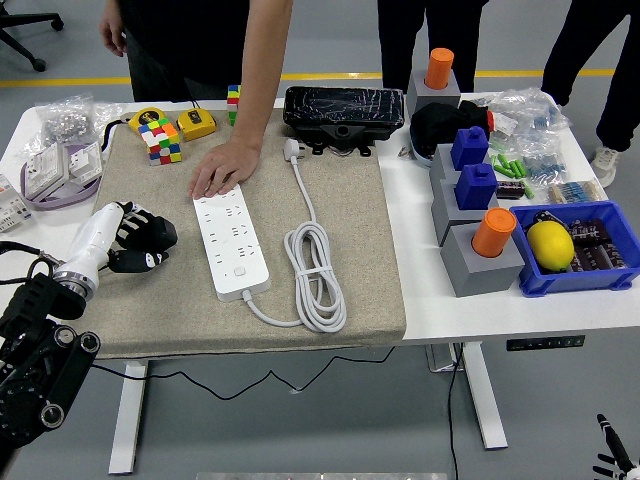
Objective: Pick up the plug,place it near the board,insert it into the board,press the button
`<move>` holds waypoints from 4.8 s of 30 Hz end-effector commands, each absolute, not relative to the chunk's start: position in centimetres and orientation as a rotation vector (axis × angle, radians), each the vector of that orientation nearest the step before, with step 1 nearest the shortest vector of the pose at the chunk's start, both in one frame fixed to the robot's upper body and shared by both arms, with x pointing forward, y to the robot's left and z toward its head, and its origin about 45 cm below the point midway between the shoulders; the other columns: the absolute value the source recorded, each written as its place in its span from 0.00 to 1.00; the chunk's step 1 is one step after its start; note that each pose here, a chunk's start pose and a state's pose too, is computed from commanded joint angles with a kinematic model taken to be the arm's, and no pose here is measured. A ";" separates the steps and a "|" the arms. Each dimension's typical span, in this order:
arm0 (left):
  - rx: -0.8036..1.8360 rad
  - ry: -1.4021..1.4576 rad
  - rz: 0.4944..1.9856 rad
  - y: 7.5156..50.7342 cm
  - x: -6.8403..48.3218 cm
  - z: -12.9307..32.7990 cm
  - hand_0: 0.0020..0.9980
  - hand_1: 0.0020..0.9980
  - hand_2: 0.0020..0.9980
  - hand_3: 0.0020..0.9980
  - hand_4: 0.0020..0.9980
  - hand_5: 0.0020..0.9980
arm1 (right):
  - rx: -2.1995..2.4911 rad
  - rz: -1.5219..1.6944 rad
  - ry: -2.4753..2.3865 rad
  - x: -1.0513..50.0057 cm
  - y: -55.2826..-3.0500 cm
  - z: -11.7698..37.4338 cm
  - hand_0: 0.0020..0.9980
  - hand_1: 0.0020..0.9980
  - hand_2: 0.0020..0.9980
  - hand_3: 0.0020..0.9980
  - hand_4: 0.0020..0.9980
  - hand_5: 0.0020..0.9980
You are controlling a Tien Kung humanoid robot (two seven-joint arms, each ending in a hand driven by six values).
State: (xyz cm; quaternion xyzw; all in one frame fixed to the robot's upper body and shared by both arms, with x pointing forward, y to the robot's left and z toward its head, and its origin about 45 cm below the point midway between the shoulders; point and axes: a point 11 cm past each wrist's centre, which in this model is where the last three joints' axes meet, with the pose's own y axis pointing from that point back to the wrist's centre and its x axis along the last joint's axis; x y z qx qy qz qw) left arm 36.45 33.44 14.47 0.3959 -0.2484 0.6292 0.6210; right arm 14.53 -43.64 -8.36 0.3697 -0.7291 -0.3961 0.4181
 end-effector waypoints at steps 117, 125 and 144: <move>0.895 -0.676 1.244 29.4 39.0 14.9 0.35 0.51 0.47 0.55 0.77 0.00 | 0.915 -0.989 -1.837 14.6 -43.7 -8.3 0.82 0.80 0.79 0.83 1.00 1.00; 0.899 -0.681 1.242 29.5 39.0 14.9 0.35 0.51 0.48 0.55 0.77 0.00 | 0.918 -0.987 -1.838 14.7 -43.8 -8.2 0.82 0.80 0.79 0.83 1.00 1.00; 0.914 -0.683 1.218 29.3 38.9 14.7 0.35 0.52 0.48 0.55 0.77 0.00 | 0.917 -0.985 -1.841 14.8 -43.8 -8.2 0.81 0.80 0.79 0.83 1.00 1.00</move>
